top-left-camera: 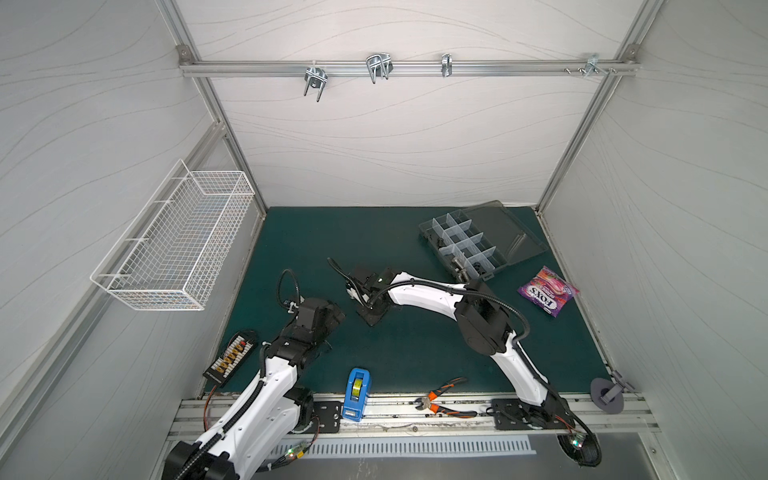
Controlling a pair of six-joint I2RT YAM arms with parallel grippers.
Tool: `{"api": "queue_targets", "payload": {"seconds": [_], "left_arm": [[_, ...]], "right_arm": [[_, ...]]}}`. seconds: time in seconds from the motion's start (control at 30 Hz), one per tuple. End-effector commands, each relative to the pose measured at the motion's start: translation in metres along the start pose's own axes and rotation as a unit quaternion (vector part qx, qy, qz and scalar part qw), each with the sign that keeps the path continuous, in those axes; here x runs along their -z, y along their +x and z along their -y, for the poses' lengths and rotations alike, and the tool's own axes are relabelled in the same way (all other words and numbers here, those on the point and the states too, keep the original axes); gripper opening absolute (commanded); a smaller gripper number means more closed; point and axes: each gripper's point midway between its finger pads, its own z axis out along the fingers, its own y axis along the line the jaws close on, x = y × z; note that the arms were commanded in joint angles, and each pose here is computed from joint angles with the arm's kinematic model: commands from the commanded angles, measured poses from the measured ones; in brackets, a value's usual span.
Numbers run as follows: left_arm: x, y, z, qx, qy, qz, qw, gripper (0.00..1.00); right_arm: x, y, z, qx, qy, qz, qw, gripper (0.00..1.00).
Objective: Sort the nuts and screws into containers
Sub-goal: 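Lift the screw with the right gripper and carry it to the organizer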
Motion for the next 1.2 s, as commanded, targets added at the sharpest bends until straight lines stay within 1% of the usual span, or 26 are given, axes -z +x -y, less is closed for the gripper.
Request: {"api": "queue_targets", "payload": {"seconds": [0.0,0.2,0.43,0.6,0.73,1.0,1.17], "left_arm": [[0.001,-0.008,0.011,0.009,0.018,0.012,1.000,0.99],[-0.001,-0.006,0.011,0.007,0.019,0.008,1.000,0.99],[-0.003,-0.004,0.013,0.006,0.019,0.001,1.000,0.99],[-0.003,-0.004,0.013,0.004,0.019,0.001,1.000,0.99],[-0.003,-0.005,0.014,0.004,0.020,0.001,1.000,0.99],[-0.002,-0.004,0.013,0.003,0.019,0.000,1.000,0.99],[-0.002,-0.005,0.013,0.004,0.020,0.000,1.000,0.99]], "right_arm": [[0.028,-0.003,0.006,-0.015,0.001,0.016,1.000,0.00],[0.045,-0.006,0.024,-0.047,-0.004,0.034,0.998,0.00],[0.068,-0.007,0.063,-0.090,0.004,0.057,0.994,0.00],[0.086,-0.005,0.109,-0.128,0.029,0.072,0.989,0.00],[0.104,-0.002,0.156,-0.170,0.044,0.089,0.980,0.00],[0.139,0.019,0.255,-0.256,0.088,0.116,0.956,0.00],[0.151,0.031,0.302,-0.293,0.113,0.124,0.941,0.00]]}}
